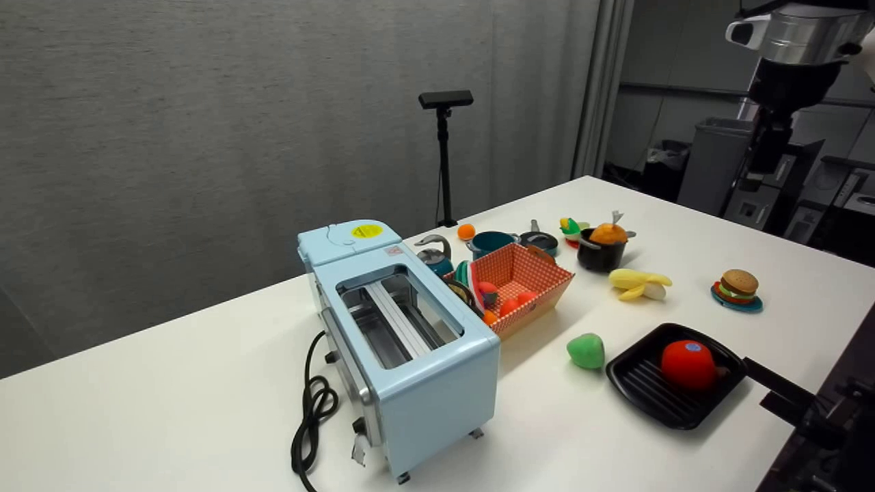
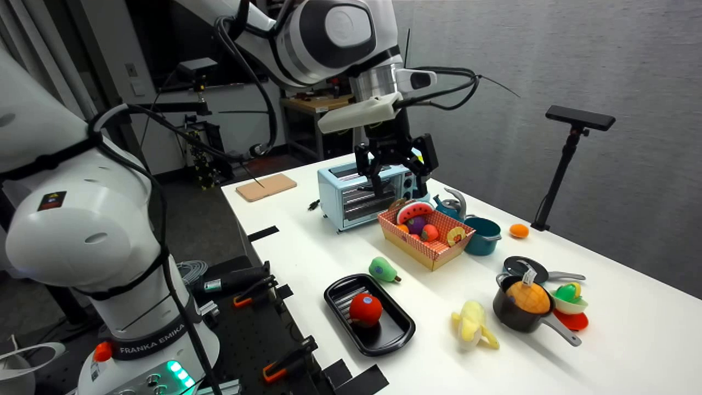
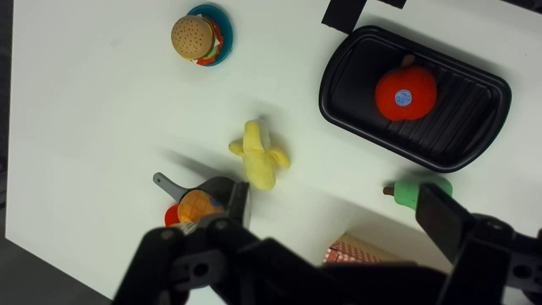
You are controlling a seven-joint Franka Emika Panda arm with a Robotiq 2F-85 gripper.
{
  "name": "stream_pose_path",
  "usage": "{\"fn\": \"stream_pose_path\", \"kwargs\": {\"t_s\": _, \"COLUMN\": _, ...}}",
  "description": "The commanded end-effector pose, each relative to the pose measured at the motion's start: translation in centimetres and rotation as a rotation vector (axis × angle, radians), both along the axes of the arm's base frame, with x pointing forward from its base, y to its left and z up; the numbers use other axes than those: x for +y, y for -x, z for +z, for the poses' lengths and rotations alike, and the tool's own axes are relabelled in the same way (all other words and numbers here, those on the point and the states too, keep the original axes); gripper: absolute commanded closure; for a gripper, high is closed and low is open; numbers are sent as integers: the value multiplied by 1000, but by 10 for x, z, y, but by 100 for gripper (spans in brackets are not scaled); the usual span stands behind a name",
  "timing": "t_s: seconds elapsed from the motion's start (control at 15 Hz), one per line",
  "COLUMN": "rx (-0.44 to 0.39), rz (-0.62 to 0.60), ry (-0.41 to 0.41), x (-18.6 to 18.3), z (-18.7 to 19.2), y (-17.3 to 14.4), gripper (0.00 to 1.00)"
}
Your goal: Get the toy squishy watermelon and put it in the green pot
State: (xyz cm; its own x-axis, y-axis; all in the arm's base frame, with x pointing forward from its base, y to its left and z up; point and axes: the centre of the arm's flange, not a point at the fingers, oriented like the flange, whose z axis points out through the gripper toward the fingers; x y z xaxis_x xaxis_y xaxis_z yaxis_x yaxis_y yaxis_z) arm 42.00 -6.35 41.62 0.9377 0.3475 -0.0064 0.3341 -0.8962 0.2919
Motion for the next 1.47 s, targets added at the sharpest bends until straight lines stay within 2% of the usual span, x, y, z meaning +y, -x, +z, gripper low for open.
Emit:
{"fn": "stream_pose_path", "kwargs": {"t_s": 0.0, "rx": -22, "rz": 20, "ry": 25, "x": 16, "z": -1, "y": -27, "gripper": 0}}
{"fn": "stream_pose_path", "kwargs": {"t_s": 0.6, "rx": -21, "rz": 83, "ry": 27, "x": 74, "z": -11, "y": -64, "gripper": 0}}
{"fn": "stream_pose_path", "kwargs": {"t_s": 0.87, "rx": -27, "rz": 122, "ry": 20, "x": 94, "z": -5, "y": -70, "gripper": 0}}
{"fn": "stream_pose_path", "kwargs": {"t_s": 1.0, "rx": -52, "rz": 145, "ry": 9, "x": 99, "z": 8, "y": -67, "gripper": 0}}
{"fn": "stream_pose_path", "kwargs": {"t_s": 1.07, "rx": -18, "rz": 131, "ry": 15, "x": 94, "z": -5, "y": -64, "gripper": 0}}
{"fn": "stream_pose_path", "kwargs": {"t_s": 1.4, "rx": -15, "rz": 131, "ry": 14, "x": 94, "z": -7, "y": -64, "gripper": 0}}
